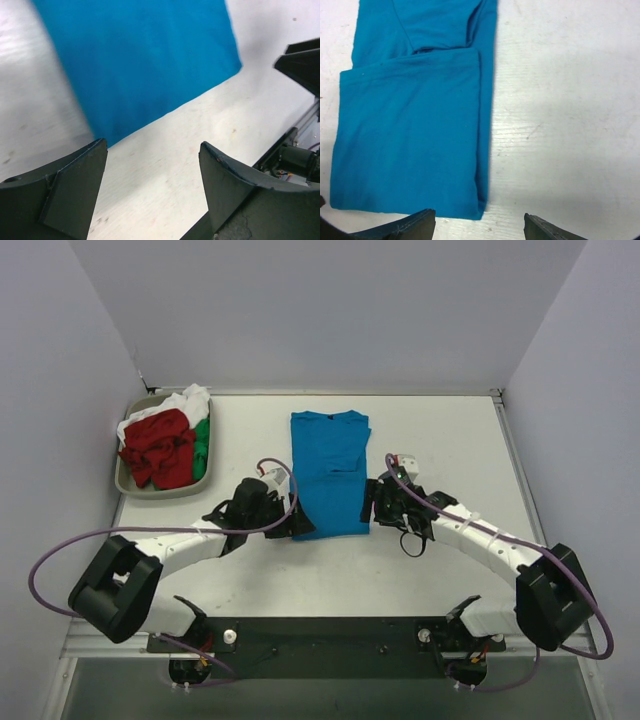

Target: Fold and stack the t-shirts

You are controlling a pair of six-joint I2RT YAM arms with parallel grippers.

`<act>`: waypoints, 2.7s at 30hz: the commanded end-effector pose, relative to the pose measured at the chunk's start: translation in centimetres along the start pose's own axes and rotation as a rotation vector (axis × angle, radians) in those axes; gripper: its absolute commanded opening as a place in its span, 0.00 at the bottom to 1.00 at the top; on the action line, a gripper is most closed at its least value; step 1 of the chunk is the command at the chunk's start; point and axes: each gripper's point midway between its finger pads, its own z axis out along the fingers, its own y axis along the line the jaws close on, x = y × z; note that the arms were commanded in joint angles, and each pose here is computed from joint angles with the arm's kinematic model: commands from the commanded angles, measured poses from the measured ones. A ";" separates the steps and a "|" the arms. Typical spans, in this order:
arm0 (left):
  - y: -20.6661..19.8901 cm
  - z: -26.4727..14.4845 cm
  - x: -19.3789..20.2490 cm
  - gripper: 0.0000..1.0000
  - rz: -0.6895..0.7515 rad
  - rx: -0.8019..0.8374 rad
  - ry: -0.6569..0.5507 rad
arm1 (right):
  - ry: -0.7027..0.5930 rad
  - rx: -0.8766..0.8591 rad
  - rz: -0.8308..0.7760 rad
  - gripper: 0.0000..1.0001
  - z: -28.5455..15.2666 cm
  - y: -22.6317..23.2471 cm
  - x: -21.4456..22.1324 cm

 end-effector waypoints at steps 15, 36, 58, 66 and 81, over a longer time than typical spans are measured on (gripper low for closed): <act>4.6 0.6 3.1 0.83 -0.122 -0.016 -0.015 | 0.016 0.020 0.053 0.70 -1.0 -2.2 2.4; 6.9 0.8 4.8 0.33 -0.179 -0.042 -0.005 | 0.024 0.023 0.076 0.69 -0.7 -2.6 2.9; 6.6 0.3 4.4 0.00 -0.177 -0.021 -0.015 | 0.057 -0.111 0.219 0.66 2.4 -1.2 4.3; 6.7 0.4 4.5 0.00 -0.173 -0.024 -0.008 | 0.077 -0.135 0.280 0.52 3.8 -1.5 5.1; 7.0 0.6 4.5 0.00 -0.163 -0.038 0.003 | 0.121 -0.155 0.310 0.41 4.8 -1.3 6.5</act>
